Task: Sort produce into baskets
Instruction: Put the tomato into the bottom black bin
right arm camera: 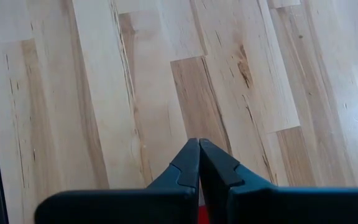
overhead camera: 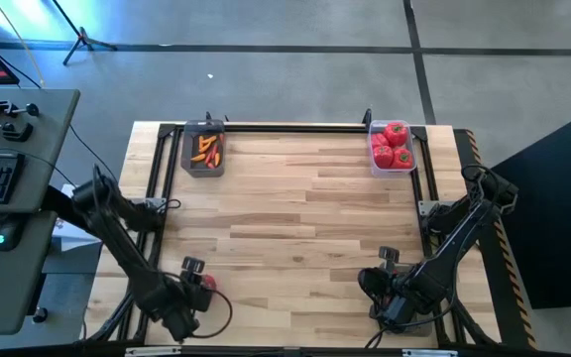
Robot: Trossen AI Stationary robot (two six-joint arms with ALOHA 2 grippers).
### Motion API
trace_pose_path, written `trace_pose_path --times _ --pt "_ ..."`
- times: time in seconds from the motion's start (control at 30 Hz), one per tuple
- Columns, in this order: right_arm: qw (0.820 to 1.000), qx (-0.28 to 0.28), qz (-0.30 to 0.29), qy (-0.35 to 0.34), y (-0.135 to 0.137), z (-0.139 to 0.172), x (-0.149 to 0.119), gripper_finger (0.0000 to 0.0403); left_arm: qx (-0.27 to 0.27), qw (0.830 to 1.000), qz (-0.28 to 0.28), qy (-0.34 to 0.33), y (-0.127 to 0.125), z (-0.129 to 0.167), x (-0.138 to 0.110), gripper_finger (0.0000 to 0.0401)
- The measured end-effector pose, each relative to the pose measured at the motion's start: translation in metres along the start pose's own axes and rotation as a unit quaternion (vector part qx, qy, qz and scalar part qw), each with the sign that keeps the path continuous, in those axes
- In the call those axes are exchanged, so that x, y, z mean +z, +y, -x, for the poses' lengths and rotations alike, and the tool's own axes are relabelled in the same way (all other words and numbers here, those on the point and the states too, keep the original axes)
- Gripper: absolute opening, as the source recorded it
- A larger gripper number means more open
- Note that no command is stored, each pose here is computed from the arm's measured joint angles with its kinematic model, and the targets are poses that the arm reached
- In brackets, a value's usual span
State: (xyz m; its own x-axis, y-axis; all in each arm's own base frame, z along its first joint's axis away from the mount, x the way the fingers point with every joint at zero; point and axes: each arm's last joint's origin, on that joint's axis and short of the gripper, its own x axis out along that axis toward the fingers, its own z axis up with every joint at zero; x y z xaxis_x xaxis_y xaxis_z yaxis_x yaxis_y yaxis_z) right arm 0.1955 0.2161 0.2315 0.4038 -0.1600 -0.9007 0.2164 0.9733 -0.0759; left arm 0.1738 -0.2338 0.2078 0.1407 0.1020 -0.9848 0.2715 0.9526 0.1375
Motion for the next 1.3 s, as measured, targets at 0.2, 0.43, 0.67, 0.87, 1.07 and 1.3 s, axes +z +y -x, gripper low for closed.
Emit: trace_pose_path --times 0.2,0.43,0.67,0.87,1.07,1.3 --pt "1.0 -0.001 0.0 -0.002 0.0 0.0 0.0 0.0 0.019 0.999 0.009 0.037 -0.004 -0.012 0.0 0.0168" --pt "1.0 -0.001 0.0 -0.002 0.0 0.0 0.0 0.0 0.019 0.999 0.027 0.035 -0.003 -0.011 0.0 0.0158" --pt "1.0 -0.002 -0.002 -0.004 0.0 0.0 0.0 0.0 0.022 0.998 0.043 0.038 -0.002 -0.011 -0.001 0.0128" --pt "1.0 -0.004 0.0 -0.006 0.0 0.0 0.0 0.0 0.02 0.997 0.068 0.041 0.002 -0.012 0.002 0.0105" --pt "1.0 -0.005 0.0 -0.008 0.0 0.0 0.0 0.0 0.024 0.996 0.078 0.04 0.007 -0.013 0.006 0.0102" --pt "1.0 -0.005 0.0 -0.008 0.0 0.0 0.0 0.0 0.019 0.996 0.081 0.034 0.007 -0.011 0.009 0.0101"
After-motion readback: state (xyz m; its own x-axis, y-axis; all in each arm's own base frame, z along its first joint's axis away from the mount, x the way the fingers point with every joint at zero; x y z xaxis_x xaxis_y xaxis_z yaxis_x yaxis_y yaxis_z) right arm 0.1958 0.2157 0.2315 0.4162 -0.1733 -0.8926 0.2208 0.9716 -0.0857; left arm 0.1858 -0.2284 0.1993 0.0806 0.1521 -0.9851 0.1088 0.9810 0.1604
